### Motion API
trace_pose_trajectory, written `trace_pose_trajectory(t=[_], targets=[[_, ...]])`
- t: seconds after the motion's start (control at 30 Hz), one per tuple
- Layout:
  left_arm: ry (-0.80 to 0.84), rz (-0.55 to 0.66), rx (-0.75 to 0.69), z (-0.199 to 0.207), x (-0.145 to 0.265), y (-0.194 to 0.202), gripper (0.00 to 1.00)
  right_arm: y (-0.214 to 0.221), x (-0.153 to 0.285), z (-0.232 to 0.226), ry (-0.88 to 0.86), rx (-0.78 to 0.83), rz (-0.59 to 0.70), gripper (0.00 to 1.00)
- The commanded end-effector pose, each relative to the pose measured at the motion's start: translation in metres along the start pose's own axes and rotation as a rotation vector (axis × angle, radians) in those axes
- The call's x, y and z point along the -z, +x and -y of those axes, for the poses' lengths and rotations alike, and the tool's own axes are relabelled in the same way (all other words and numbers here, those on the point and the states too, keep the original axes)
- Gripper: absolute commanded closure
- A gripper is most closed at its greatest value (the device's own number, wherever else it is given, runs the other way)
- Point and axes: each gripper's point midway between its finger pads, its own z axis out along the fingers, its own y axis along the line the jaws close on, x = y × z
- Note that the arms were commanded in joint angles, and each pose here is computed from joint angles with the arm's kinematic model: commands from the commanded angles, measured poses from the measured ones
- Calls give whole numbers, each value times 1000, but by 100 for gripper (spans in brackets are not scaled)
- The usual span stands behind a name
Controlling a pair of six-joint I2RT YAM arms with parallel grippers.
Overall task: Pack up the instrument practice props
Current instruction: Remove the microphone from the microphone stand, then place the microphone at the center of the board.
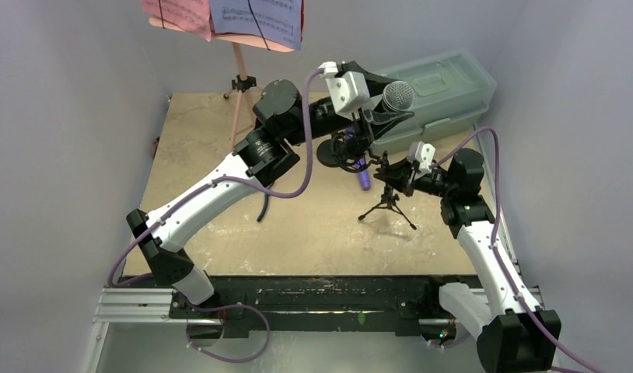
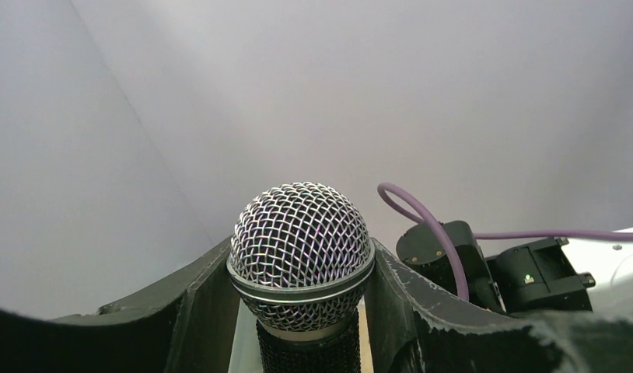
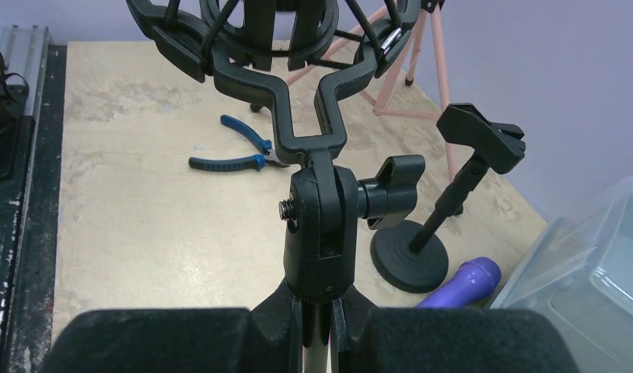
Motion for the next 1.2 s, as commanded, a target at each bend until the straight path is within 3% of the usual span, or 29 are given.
trace_pose_trajectory(t=[0.0,0.33,0.57,0.83,1.17], targets=[[-114,356,-169,-18,30,-127,94,-16,0,3,-4,86,4,100],[-187,428,-190,-20,59,-155,96,-12,-1,2,-16,91,-16,100],[-269,392,-151,-14,109,-157,100,-24,5,0,-36,54,21,100],[-444,248,-17,-9,180,-96,100,-37,17,5,-23,-17,75,100],[-606,102,281,2,213,44,100,-37,31,19,31,-29,73,100]])
